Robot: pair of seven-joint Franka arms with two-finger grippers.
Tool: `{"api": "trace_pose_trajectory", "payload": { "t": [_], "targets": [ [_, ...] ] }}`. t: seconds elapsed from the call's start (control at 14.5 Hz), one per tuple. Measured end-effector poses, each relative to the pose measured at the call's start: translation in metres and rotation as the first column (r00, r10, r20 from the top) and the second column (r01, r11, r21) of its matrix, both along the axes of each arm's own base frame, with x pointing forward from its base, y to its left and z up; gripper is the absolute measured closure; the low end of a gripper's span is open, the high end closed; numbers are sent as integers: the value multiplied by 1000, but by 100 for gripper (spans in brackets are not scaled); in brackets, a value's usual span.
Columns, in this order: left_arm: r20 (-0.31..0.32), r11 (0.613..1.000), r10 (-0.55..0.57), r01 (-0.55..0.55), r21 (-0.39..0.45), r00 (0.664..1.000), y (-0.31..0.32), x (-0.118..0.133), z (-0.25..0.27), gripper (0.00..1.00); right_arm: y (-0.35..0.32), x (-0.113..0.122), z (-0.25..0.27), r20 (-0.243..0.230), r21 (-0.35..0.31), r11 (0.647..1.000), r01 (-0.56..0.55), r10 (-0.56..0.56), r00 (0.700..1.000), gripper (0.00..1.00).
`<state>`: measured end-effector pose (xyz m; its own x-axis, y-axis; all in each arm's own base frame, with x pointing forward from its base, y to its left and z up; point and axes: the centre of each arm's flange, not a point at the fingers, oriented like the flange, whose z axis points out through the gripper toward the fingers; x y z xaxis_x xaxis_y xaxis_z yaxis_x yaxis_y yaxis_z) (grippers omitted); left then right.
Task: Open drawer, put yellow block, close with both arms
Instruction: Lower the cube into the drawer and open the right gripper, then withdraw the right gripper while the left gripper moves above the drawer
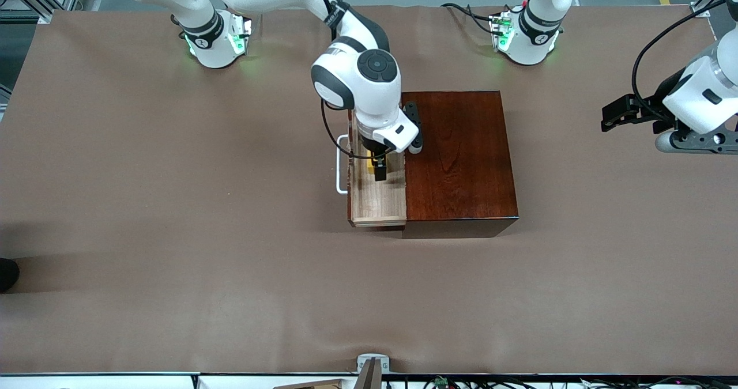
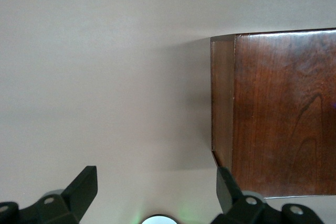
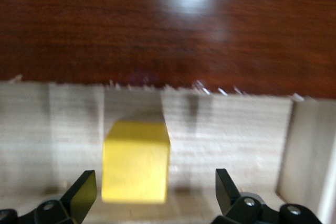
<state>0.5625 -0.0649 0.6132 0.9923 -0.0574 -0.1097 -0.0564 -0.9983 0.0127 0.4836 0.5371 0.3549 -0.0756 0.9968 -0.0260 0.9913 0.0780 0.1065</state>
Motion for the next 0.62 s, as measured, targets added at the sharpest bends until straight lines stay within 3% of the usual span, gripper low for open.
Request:
{"api": "trace_pose_trajectory", "payload": {
  "t": [0.35, 0.62],
  "targets": [
    [2, 1000, -2, 2, 0, 1000, -1, 0, 0, 0, -35, 8, 81, 21, -18, 990, 140, -139, 990, 0],
    [2, 1000, -27, 27, -14, 1000, -16, -2, 0, 0, -108, 44, 128, 23, -52, 959, 279, -278, 960, 0]
  ]
}}
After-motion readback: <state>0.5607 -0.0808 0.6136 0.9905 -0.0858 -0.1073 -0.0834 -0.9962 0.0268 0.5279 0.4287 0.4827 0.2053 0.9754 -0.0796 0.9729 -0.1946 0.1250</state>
